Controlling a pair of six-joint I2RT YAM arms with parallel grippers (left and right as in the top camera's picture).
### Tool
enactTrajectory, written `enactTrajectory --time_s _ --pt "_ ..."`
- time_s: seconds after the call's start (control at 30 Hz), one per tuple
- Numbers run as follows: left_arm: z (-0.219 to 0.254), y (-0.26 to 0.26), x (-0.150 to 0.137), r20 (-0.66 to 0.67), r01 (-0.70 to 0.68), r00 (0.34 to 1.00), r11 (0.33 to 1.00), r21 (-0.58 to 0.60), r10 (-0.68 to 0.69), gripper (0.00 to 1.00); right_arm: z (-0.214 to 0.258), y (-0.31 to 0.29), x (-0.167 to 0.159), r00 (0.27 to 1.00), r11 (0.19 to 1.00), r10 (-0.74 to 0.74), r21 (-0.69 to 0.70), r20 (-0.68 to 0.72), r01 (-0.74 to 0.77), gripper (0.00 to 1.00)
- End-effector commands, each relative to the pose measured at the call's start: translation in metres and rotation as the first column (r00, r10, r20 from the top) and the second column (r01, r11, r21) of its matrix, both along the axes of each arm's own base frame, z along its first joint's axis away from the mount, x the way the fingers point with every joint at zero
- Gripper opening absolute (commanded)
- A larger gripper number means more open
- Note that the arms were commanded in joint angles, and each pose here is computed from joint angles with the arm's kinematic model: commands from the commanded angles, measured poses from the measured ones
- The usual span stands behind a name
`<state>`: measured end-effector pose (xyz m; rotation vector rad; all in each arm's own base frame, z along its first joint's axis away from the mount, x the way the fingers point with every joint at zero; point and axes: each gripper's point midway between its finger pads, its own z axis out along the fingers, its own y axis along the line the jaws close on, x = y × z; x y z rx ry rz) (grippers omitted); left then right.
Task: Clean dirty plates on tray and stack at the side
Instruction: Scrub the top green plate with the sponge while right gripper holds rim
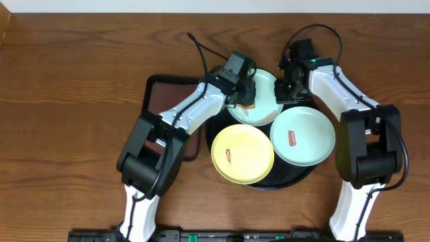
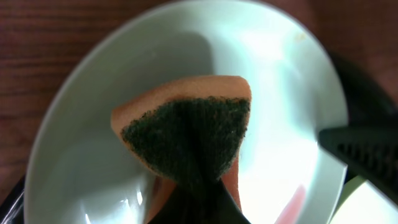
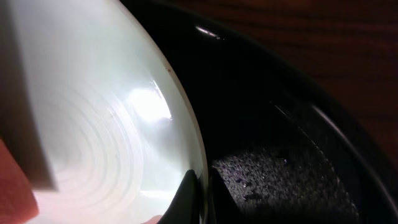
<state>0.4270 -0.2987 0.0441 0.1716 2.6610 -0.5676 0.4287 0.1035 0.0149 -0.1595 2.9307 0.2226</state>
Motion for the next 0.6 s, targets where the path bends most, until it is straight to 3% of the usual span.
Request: enactTrajectory --time_s 0.0,0.3,0.43,0.57 --pt "-0.001 -0.006 0.006 -0.027 -0.062 0.998 0.997 -0.052 0.06 0.08 0.0 -0.013 -0.006 1.0 0.996 0.03 -0.082 -0.004 -0.03 0.01" --pt "-0.043 0.034 -0.004 -0.095 -0.093 0.99 0.985 0.146 0.108 0.07 -0.001 -0.013 -0.009 0.999 0.996 0.033 -0.085 -0.017 -0.035 0.01" --pt "-0.049 0.064 -0.013 -0.107 -0.126 0.981 0.948 0.293 0.163 0.07 -0.001 -0.014 -0.01 0.999 0.996 0.034 -0.085 -0.019 -0.036 0.01" --pt "-0.052 0.08 -0.019 -0.11 -0.182 0.966 0.915 0.36 0.236 0.08 -0.001 -0.014 -0.01 0.999 0.996 0.034 -0.085 -0.019 -0.036 0.01"
